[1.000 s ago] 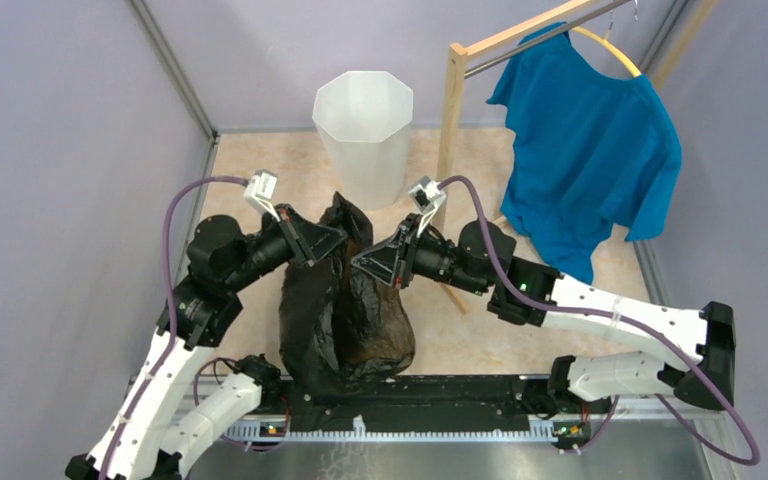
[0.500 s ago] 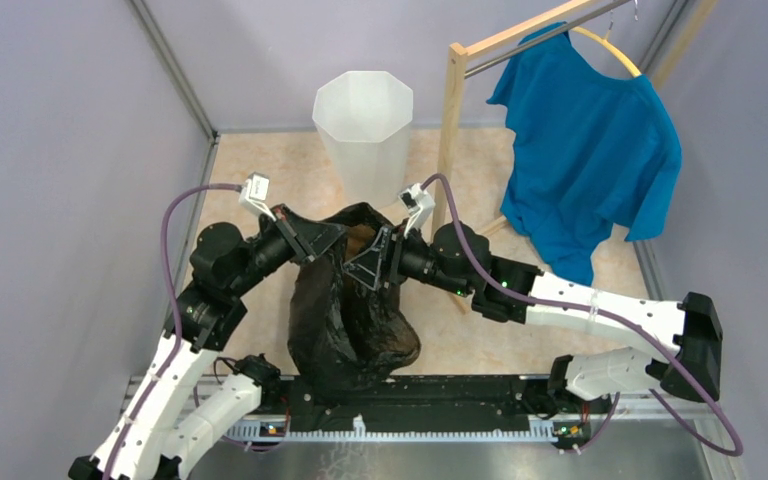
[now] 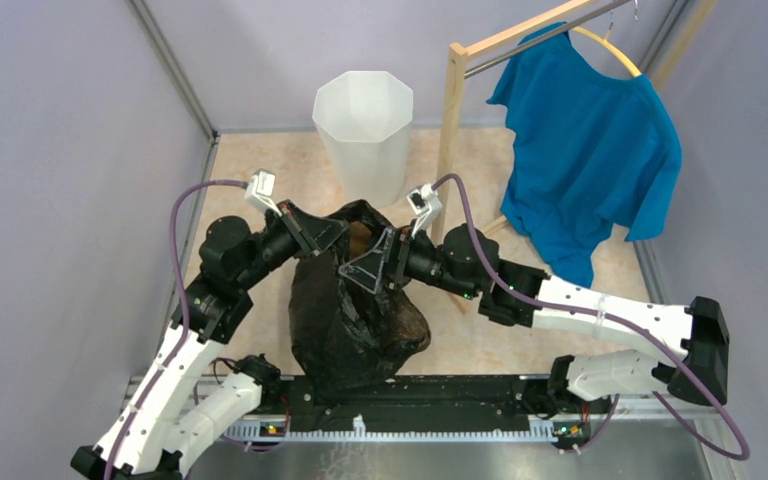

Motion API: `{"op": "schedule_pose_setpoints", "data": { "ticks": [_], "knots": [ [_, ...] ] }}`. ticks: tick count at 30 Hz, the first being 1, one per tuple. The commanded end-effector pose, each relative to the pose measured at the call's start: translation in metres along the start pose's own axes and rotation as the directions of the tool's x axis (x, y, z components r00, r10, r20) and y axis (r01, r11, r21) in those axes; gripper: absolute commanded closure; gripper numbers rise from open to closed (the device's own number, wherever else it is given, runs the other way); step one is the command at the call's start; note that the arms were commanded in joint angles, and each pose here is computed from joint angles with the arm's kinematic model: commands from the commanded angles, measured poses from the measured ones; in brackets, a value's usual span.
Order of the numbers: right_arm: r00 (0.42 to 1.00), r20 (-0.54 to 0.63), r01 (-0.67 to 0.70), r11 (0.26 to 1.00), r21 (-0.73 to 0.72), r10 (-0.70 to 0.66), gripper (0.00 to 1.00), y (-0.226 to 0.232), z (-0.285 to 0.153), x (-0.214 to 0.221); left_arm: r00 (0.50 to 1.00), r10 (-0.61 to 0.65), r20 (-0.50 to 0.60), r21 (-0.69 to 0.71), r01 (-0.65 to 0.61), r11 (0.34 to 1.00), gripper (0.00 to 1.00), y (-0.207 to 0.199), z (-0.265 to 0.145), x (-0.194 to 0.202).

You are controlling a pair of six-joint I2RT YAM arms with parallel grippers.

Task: Put the trash bags into the trash bin

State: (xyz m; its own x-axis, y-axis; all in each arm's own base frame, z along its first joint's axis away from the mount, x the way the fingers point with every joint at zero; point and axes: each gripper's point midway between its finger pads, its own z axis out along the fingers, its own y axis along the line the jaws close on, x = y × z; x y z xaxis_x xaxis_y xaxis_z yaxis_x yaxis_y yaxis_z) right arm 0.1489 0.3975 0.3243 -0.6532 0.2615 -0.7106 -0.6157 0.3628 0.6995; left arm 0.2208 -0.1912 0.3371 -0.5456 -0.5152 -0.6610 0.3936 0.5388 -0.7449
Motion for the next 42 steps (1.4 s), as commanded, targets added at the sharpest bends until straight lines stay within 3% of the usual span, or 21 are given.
{"op": "schedule_pose_setpoints", "data": {
  "ticks": [1, 6, 8, 10, 11, 12, 13, 15, 16, 18, 19, 24, 28, 35, 42],
  "knots": [
    [0.999, 0.018, 0.036, 0.999, -0.018, -0.036, 0.17, 0.013, 0.005, -0.004, 1.000, 0.011, 0.022, 0.025, -0.012, 1.000, 1.00, -0.002, 0.007, -0.005],
    [0.988, -0.044, 0.155, 0.976, 0.153, -0.150, 0.13, -0.010, 0.017, 0.010, 1.000, 0.004, 0.022, 0.027, -0.004, 1.000, 1.00, -0.002, 0.009, -0.004],
    [0.977, -0.050, 0.212, 0.953, 0.216, -0.206, 0.19, -0.015, 0.018, 0.012, 1.000, 0.009, 0.022, 0.025, -0.010, 1.000, 1.00, -0.002, 0.009, -0.005],
    [0.970, -0.047, 0.243, 0.939, 0.244, -0.239, 0.50, -0.017, 0.015, 0.008, 0.999, 0.022, 0.025, 0.014, -0.022, 1.000, 1.00, -0.001, 0.008, -0.006],
    [0.969, -0.034, 0.247, 0.937, 0.246, -0.246, 0.68, -0.017, 0.012, 0.005, 0.999, 0.035, 0.027, 0.004, -0.035, 0.999, 0.95, 0.000, 0.007, -0.007],
    [0.968, -0.014, 0.246, 0.937, 0.249, -0.251, 0.89, -0.017, 0.008, 0.000, 0.998, 0.050, 0.028, -0.006, -0.050, 0.999, 0.84, 0.001, 0.005, -0.008],
    [0.968, 0.008, 0.242, 0.937, 0.252, -0.252, 0.99, -0.018, 0.001, -0.004, 0.997, 0.071, 0.035, -0.026, -0.071, 0.997, 0.68, 0.003, 0.002, -0.011],
    [0.960, 0.039, 0.258, 0.932, 0.254, -0.277, 1.00, -0.024, -0.013, -0.008, 0.993, 0.112, 0.043, -0.091, -0.107, 0.990, 0.35, 0.010, -0.008, -0.014],
    [0.955, 0.054, 0.268, 0.929, 0.256, -0.291, 1.00, -0.027, -0.022, -0.010, 0.990, 0.132, 0.056, -0.128, -0.124, 0.984, 0.25, 0.014, -0.015, -0.018],
    [0.949, 0.072, 0.278, 0.920, 0.275, -0.308, 1.00, -0.038, -0.040, -0.011, 0.980, 0.176, 0.090, -0.185, -0.157, 0.970, 0.10, 0.017, -0.032, -0.027],
    [0.945, 0.080, 0.282, 0.914, 0.291, -0.317, 1.00, -0.045, -0.049, -0.012, 0.974, 0.197, 0.109, -0.220, -0.170, 0.961, 0.07, 0.020, -0.040, -0.032],
    [0.933, 0.140, 0.276, 0.910, 0.310, -0.331, 1.00, -0.064, -0.093, -0.016, 0.952, 0.270, 0.143, -0.375, -0.201, 0.905, 0.02, 0.042, -0.072, -0.041],
    [0.924, 0.158, 0.294, 0.911, 0.291, -0.349, 1.00, -0.074, -0.116, -0.011, 0.956, 0.276, 0.104, -0.451, -0.202, 0.870, 0.02, 0.066, -0.067, -0.034],
    [0.925, 0.168, 0.282, 0.911, 0.300, -0.341, 1.00, -0.084, -0.142, -0.010, 0.940, 0.335, 0.064, -0.437, -0.275, 0.856, 0.01, 0.055, -0.003, -0.069],
    [0.920, 0.183, 0.278, 0.908, 0.314, -0.346, 1.00, -0.092, -0.164, -0.012, 0.898, 0.407, 0.167, -0.523, -0.269, 0.809, 0.01, 0.054, 0.069, -0.142]
  ]
}}
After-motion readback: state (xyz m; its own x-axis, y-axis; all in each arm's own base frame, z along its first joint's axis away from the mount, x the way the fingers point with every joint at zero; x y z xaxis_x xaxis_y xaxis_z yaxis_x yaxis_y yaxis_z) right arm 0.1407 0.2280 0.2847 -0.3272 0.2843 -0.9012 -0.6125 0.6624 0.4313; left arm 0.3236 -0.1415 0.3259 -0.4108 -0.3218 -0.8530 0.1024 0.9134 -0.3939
